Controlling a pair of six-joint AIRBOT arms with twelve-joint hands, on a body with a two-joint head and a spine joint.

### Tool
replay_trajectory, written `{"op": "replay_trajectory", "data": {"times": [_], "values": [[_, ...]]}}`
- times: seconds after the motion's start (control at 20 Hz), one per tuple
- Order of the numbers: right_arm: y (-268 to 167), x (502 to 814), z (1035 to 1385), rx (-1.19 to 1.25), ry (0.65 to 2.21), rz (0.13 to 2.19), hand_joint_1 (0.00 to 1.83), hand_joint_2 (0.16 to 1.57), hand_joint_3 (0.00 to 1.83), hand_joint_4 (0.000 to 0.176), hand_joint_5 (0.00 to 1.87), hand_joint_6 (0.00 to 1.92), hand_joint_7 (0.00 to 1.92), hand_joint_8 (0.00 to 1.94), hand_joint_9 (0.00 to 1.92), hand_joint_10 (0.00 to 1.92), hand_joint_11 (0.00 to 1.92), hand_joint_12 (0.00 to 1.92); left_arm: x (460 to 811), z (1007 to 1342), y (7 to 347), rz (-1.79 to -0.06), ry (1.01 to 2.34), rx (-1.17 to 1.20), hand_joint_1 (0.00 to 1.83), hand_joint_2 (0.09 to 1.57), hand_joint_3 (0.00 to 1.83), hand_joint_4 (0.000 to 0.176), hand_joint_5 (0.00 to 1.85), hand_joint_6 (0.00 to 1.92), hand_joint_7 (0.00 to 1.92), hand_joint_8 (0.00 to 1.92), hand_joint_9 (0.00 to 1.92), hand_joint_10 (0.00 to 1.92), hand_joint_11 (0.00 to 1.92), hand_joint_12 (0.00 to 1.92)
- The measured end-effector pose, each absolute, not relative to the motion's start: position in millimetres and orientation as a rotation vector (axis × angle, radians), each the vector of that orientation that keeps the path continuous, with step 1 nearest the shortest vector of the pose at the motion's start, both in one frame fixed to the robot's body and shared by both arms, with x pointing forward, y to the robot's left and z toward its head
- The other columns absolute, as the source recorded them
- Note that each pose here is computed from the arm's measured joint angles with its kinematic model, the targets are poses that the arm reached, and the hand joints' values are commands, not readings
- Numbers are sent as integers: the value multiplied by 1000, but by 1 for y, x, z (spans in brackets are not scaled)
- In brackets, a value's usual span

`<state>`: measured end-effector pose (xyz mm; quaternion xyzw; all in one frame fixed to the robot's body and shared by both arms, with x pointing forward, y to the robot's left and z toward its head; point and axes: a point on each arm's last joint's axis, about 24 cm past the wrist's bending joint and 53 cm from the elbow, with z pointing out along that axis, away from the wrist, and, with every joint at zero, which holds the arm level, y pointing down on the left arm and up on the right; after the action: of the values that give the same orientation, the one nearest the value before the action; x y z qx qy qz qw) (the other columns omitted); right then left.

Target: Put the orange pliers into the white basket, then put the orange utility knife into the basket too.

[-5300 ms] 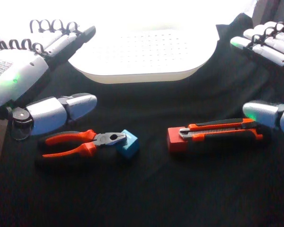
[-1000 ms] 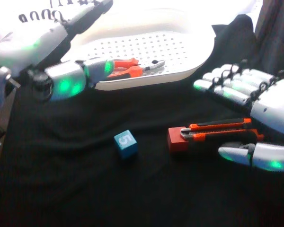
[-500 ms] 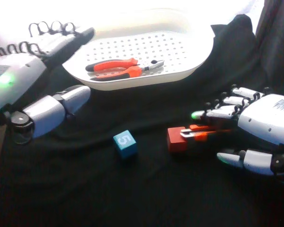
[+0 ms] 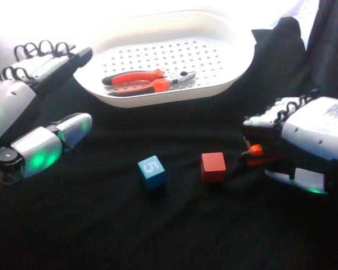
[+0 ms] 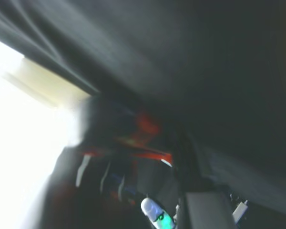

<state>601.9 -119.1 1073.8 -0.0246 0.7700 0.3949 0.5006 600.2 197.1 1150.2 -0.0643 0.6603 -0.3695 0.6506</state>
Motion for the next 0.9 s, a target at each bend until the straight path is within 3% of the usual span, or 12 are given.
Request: {"op": "replay_trajectory", "data": {"times": [0.05,0.1,0.25,0.3,0.4,0.5,0.55,0.6,0.65,0.75,0.85,0.9], "values": [[-120,600,1085,-71,1836,961,1035,1420,6,0,420,1671,554,1887,470,1919,461,1921,601,1149,200,-834,1501,-159,379,1423,0,13,123,0,46,0,0,0,0,0],[-121,600,1101,-85,1786,972,1103,1389,0,0,471,1534,606,1864,500,1921,537,1921,601,1150,200,-835,1498,-159,419,1425,1,53,109,0,13,0,0,0,0,0],[-118,607,1143,-114,1668,994,1098,1375,0,0,467,1569,641,1777,511,1921,539,1921,596,1150,197,-843,1494,-149,409,1439,5,69,89,0,9,0,0,0,0,0],[-114,611,1160,-129,1616,1009,1081,1382,2,0,440,1632,640,1757,518,1921,492,1921,592,1147,198,-843,1504,-150,414,1448,8,50,76,0,19,4,10,4,0,0],[-109,619,1182,-149,1550,1020,1078,1386,3,0,431,1645,637,1768,575,1921,582,1921,588,1140,198,-840,1530,-158,432,1449,5,46,69,0,23,5,21,9,6,3],[-101,637,1194,-144,1520,1021,1129,1357,0,0,576,1413,594,1866,660,1921,789,1921,586,1138,199,-837,1534,-157,450,1474,0,9,97,0,38,6,43,2,3,147],[-96,646,1197,-142,1515,1020,1130,1354,0,0,578,1409,595,1862,618,1921,727,1921,585,1138,201,-836,1531,-157,400,1478,0,14,96,1,32,2,39,1,0,180],[-89,657,1203,-142,1508,1016,1121,1344,0,0,577,1430,627,1787,525,1921,629,1921,584,1136,201,-841,1537,-163,426,1464,0,45,92,1,16,2,10,0,0,35],[-75,674,1209,-174,1509,977,1099,1327,0,0,555,1552,681,1586,494,1741,497,1921,583,1134,201,-843,1541,-168,449,1453,0,30,91,1,0,0,0,0,0,0],[-62,686,1213,-187,1510,971,1095,1324,0,5,557,1593,679,1531,480,1634,439,1921,583,1133,201,-844,1544,-170,451,1449,0,30,91,0,0,0,0,0,0,0],[-49,701,1205,-190,1549,960,1120,1293,0,1,604,1587,727,1385,577,1345,451,1694,583,1132,200,-850,1544,-173,401,1429,0,70,110,7,1,0,0,0,12,8],[-43,710,1199,-195,1576,945,1107,1308,3,2,592,1628,685,1409,487,1249,318,1636,583,1130,200,-850,1551,-180,380,1436,0,84,104,4,0,0,0,0,4,6]]}}
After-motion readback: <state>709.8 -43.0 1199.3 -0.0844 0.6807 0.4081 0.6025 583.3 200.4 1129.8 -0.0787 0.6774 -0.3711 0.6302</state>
